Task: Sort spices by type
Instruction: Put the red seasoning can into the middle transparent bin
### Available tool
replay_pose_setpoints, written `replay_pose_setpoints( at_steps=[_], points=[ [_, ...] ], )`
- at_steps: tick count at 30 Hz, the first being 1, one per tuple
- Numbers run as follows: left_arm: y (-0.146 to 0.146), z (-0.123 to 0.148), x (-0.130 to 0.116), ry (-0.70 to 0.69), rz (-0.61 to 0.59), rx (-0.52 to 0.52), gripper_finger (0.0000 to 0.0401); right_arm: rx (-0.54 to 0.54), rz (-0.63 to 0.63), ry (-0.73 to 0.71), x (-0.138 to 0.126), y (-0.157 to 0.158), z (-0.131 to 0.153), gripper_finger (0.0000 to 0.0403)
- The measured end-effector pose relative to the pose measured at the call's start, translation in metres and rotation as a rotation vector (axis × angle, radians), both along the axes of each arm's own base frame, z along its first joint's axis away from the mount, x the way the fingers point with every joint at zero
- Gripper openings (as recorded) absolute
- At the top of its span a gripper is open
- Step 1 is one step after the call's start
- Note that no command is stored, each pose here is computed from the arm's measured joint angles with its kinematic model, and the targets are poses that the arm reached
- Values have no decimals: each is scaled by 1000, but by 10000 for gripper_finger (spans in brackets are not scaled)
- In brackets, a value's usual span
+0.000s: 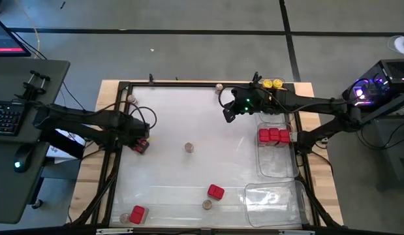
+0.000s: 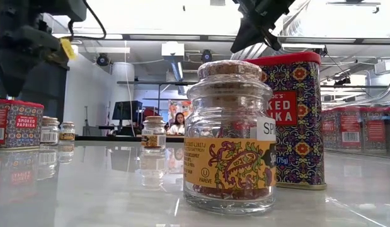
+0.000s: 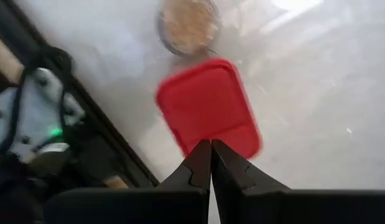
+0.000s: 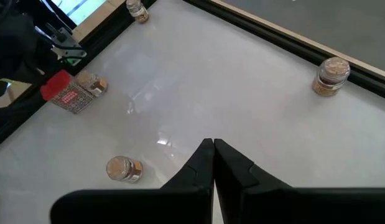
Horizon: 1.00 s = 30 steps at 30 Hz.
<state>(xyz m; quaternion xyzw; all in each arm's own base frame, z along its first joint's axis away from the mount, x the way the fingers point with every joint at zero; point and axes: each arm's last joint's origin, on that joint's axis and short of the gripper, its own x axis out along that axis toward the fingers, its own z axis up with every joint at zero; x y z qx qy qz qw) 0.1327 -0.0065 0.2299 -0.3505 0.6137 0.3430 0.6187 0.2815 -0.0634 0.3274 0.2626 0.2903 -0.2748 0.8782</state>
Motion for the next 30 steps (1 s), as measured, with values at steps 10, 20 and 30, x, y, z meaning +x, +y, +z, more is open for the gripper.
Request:
replay_pose_setpoints(
  at_steps=[10,20,30],
  points=[
    [4,-10,6,-27,14,3,0,30,-7,-17,1,0,0,0],
    [20,-25,70,-351,-40,60,0,68,3,-28,1,1,0,0],
    [86,-51,154,-623,-40,208,0,95,50,-85,5,4,4,0]
  ],
)
